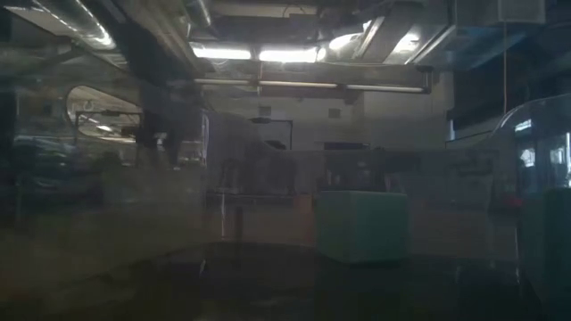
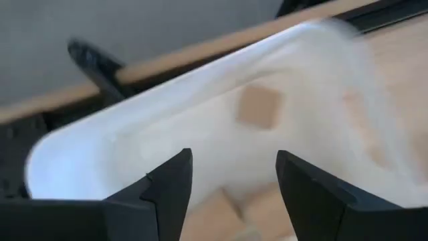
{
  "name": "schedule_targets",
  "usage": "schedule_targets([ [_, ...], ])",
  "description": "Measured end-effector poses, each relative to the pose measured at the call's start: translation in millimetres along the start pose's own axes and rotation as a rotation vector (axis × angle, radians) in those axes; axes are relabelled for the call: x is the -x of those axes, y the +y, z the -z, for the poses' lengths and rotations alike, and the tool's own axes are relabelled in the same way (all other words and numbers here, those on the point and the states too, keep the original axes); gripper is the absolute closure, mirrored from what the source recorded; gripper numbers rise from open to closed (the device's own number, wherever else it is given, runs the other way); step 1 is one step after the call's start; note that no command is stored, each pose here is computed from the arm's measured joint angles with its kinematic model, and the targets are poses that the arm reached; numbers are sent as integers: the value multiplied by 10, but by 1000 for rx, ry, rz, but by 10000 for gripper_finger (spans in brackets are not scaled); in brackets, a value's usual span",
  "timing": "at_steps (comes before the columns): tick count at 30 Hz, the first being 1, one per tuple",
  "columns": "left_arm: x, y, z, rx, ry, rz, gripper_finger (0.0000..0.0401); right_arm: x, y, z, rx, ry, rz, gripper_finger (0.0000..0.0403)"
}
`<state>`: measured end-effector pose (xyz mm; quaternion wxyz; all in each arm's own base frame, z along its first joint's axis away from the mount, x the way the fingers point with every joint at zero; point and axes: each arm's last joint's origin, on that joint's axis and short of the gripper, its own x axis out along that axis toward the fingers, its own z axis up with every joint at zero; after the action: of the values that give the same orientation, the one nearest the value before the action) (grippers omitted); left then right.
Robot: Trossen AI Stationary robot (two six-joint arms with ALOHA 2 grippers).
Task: Sort & place blocks by color
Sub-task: Put the yellow block into the transparent bin
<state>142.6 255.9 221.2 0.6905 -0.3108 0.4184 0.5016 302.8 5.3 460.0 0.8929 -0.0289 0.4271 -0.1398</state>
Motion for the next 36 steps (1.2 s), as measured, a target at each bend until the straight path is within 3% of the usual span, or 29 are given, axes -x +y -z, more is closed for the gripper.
schedule_targets([
  [10,1025,-192,164,-196,-310,242,194,-540,-507,127,-334,148,114,208],
  [14,1233,-189,235,-216,-381,264,194,-813,-817,128,-490,91,83,208],
  [20,1316,-173,266,-217,-410,270,194,-1183,-1248,188,-611,-33,59,208],
  [23,1315,-172,266,-216,-410,267,194,-1337,-1461,292,-625,-23,97,208],
  [27,1308,-173,263,-183,-403,270,193,-1598,-1690,448,-556,62,127,208],
  [31,1297,-177,260,-158,-394,280,193,-1902,-1825,553,-476,130,59,208],
  [36,1294,-178,259,-121,-387,287,193,-2309,-1865,678,-476,219,19,208],
])
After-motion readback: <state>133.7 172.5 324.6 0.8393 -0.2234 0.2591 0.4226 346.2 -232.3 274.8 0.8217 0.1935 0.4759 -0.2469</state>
